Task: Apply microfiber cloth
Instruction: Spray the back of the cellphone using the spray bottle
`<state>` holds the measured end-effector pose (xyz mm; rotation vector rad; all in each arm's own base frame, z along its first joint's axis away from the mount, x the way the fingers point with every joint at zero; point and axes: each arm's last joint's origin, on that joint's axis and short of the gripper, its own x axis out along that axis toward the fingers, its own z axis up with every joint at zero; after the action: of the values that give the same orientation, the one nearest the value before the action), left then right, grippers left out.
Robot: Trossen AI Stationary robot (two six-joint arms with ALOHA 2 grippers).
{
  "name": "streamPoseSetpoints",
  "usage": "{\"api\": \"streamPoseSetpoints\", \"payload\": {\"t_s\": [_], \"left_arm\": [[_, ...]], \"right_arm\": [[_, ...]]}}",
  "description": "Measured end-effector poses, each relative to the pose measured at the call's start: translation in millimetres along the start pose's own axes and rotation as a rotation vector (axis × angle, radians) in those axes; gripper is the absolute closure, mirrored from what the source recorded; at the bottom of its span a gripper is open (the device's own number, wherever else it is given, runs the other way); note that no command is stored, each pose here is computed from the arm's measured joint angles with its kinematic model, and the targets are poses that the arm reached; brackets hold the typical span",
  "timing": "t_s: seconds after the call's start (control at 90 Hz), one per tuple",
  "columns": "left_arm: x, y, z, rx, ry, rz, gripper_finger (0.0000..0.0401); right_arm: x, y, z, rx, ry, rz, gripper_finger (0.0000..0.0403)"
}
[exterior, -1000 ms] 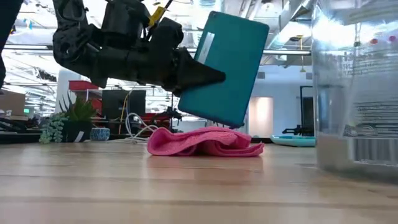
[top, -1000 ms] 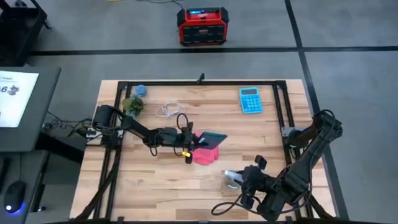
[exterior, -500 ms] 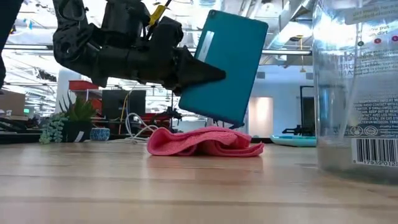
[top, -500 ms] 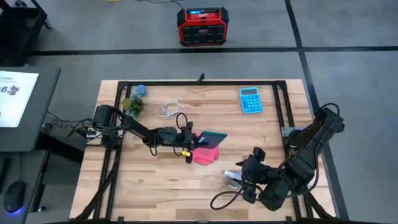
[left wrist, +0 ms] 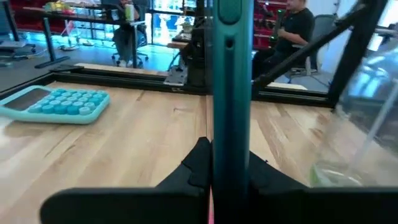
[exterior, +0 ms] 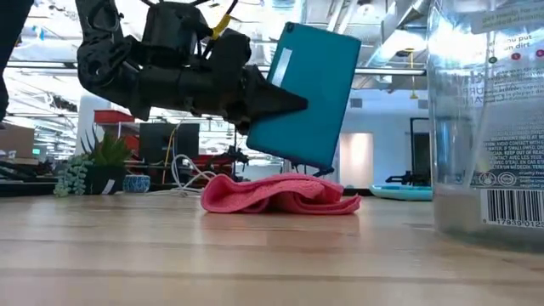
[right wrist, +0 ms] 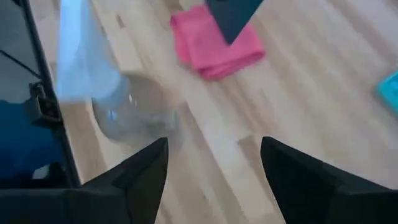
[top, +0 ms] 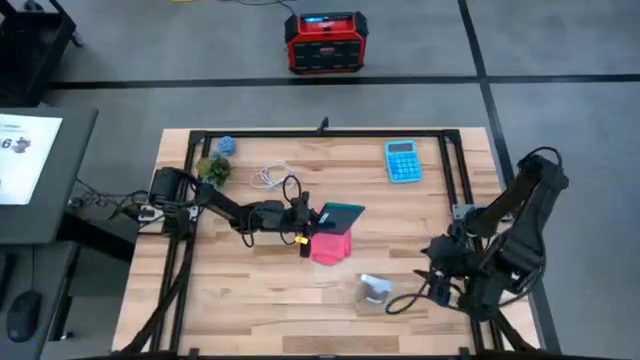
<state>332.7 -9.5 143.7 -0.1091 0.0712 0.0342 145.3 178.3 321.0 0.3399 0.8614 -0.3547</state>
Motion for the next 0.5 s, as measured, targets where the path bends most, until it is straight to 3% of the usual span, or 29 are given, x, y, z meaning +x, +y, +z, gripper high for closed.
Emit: {"api": "streamPoseSetpoints", "payload": {"t_s": [0.244, 0.5], "left_arm": [[0, 6, 0, -0.031, 0.006, 0.020, 0.0392], [0, 6, -1, -0.053, 0.016, 0.019, 0.0392]], "right_arm": [[52, 2, -48, 0.024, -0.021, 0.133, 0.0161], [59, 19, -50, 0.066, -0.059, 0.282, 0.0161]]}}
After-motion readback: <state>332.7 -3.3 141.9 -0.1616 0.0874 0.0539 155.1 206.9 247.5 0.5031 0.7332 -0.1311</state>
